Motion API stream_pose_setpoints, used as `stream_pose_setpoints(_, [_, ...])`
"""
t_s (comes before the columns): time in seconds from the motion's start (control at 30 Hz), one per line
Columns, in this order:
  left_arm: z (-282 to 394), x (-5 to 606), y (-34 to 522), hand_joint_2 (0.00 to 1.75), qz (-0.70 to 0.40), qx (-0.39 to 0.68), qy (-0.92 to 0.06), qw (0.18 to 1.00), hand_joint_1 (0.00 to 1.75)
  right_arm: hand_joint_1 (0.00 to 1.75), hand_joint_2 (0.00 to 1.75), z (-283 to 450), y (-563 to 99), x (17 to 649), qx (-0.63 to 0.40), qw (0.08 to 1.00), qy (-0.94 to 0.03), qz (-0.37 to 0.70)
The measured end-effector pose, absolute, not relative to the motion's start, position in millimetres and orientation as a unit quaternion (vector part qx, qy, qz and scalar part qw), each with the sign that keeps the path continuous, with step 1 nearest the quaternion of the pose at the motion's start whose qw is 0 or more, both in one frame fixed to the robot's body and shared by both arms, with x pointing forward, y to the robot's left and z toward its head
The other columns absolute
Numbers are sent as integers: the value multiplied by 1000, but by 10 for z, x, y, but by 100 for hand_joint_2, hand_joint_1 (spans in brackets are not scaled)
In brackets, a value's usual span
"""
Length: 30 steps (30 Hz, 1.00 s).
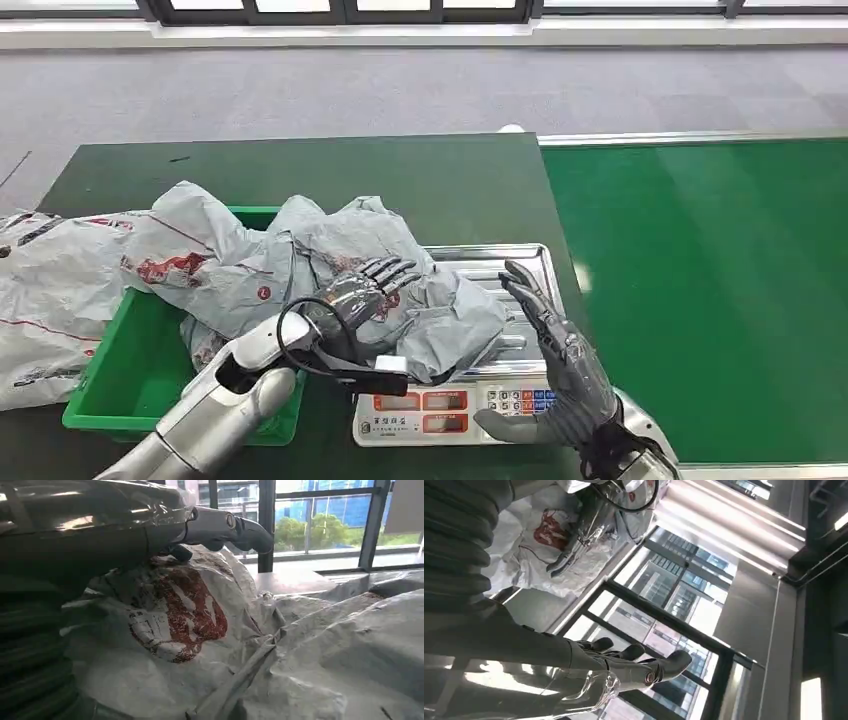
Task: Moved the parcel from conveyor to table for the left to box.
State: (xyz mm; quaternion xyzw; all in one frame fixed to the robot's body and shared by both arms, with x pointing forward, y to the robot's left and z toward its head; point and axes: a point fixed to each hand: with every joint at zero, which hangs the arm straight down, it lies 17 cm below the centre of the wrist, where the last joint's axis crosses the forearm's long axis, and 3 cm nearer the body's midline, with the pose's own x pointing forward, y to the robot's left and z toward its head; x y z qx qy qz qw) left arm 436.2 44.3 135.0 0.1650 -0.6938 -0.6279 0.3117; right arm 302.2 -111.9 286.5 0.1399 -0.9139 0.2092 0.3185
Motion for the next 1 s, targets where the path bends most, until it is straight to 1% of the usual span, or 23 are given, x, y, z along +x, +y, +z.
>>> stream_pose_setpoints(0.83, [1176,4310,451,175,-678,145,-661,287,0,0,175,2826,-1157,3001,137,324,-913,207])
stream_pose_setpoints(0.87, [1166,4305,448,175,-684,141,-657,286,175,0,175,2817,-1163,2997,137,325,-913,207])
stream_pose_setpoints(1.0, [1051,4260,480,175,-710,125,-635,280,175,0,175,2779,-1173,2982,137,330,-911,207])
